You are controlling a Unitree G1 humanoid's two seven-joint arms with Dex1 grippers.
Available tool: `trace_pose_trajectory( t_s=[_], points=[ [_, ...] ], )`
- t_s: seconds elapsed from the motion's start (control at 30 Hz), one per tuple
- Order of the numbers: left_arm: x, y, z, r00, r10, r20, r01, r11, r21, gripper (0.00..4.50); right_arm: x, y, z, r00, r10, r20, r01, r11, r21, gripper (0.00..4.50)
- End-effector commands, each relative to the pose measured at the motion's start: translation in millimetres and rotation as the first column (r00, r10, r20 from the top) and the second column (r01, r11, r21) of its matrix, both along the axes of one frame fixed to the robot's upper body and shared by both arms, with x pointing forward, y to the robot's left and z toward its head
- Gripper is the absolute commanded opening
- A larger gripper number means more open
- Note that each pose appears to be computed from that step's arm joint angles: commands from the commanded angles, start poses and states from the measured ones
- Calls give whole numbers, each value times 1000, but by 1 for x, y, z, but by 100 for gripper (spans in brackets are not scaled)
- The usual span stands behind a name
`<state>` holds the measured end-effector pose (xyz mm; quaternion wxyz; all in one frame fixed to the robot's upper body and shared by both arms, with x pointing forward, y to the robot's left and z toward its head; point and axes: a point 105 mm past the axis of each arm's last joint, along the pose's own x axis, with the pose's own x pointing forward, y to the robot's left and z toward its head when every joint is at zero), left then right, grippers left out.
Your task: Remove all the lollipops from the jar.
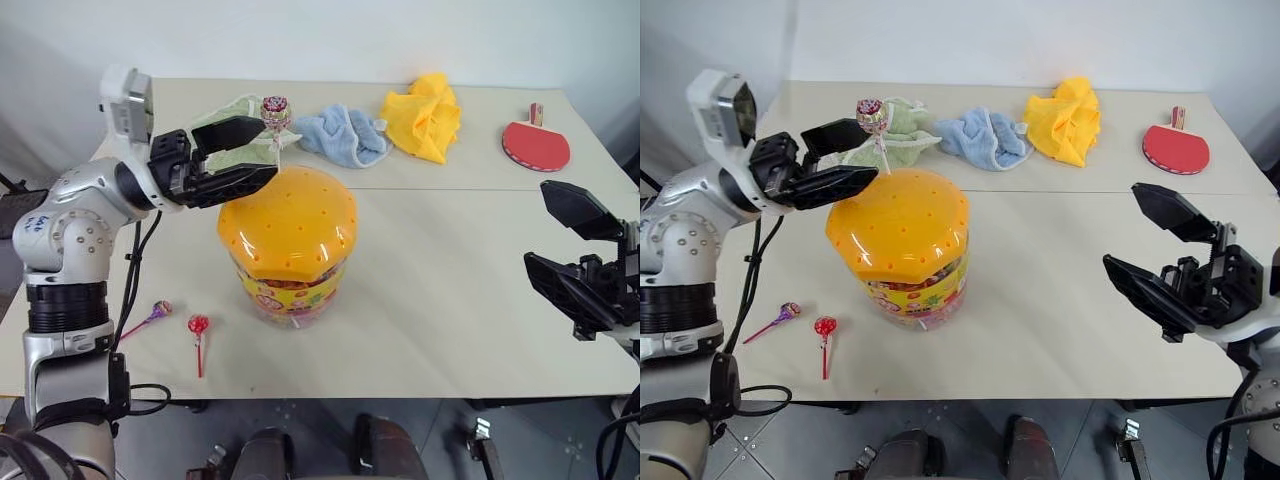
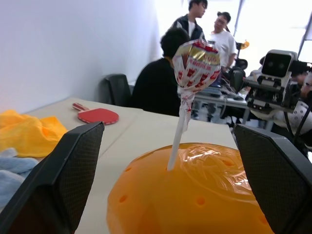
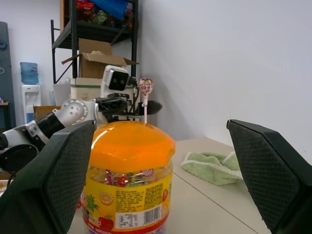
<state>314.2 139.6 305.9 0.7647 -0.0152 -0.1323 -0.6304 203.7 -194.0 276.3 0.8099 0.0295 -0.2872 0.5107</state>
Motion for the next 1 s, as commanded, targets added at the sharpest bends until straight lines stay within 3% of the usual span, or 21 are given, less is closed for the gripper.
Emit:
trace_pose_trajectory(
  t_s=[0.03,0.07,0.17,0.6,0.83,1.0],
  points=[
    [0,-6,9,999,-23,38,22,1000,13,449,-6,4,8,999,0,46,0,1000,3,450],
    [0,-8,10,999,-38,30,38,999,10,449,-6,5,9,999,-3,50,3,1000,2,450],
    [0,-11,16,998,-60,30,61,998,-14,394,-5,10,10,998,-8,58,8,1000,7,450],
    [-3,-14,15,990,-144,2,144,990,-13,4,-1,24,15,998,1,67,-4,999,37,450],
    [3,-3,36,995,-92,37,96,986,-136,4,-2,31,17,996,53,65,-57,997,57,450],
    [5,28,62,999,7,43,6,957,-288,4,1,37,17,993,94,73,-96,995,31,450]
  ],
)
